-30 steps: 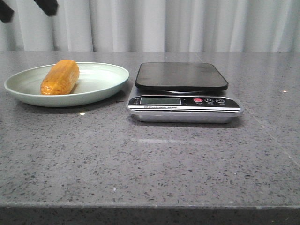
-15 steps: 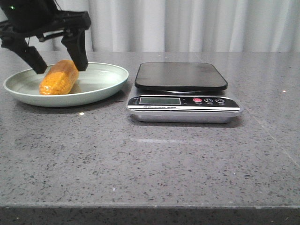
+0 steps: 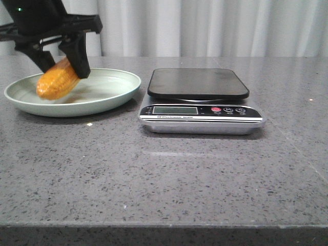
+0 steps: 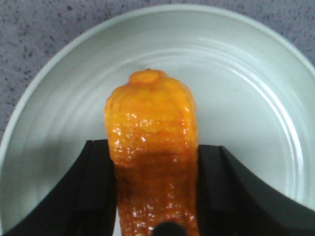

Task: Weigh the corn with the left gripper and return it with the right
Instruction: 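Lift the corn with the left gripper and lower it onto the scale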

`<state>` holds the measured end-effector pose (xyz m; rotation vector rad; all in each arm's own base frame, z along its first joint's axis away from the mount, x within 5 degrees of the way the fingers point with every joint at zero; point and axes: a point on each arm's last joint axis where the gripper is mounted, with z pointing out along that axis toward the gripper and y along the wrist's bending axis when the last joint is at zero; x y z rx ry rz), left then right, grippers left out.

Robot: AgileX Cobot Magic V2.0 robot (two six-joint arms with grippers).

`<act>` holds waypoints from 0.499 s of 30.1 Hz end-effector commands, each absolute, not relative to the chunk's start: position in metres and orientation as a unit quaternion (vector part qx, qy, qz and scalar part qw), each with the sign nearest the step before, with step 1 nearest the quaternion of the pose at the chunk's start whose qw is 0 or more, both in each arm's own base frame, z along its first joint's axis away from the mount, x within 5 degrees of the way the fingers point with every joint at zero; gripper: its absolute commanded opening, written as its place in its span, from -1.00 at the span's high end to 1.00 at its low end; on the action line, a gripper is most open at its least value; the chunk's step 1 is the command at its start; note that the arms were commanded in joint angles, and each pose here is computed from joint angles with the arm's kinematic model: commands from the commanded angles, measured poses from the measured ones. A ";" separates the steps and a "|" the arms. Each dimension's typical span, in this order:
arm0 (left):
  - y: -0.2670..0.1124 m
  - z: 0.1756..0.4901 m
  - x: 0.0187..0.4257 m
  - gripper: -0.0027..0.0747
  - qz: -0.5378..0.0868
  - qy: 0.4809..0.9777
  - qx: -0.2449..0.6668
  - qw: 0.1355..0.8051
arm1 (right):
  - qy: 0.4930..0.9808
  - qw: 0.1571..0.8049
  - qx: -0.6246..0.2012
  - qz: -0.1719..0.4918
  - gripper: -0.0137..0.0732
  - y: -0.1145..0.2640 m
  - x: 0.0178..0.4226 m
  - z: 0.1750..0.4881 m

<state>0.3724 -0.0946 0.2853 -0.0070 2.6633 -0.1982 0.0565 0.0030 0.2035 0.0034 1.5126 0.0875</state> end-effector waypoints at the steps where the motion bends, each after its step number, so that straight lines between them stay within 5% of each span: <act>1: -0.112 0.328 0.367 0.60 -0.095 0.951 0.019 0.294 | 0.648 0.761 0.001 0.038 0.29 0.003 0.054 0.214; 10: -0.193 0.360 0.346 0.60 -0.123 0.911 0.127 0.374 | 0.648 0.761 0.001 0.038 0.29 0.003 0.054 0.214; 15: -0.228 0.355 0.342 0.60 -0.137 0.910 0.153 0.360 | 0.648 0.761 0.001 0.038 0.29 0.003 0.054 0.214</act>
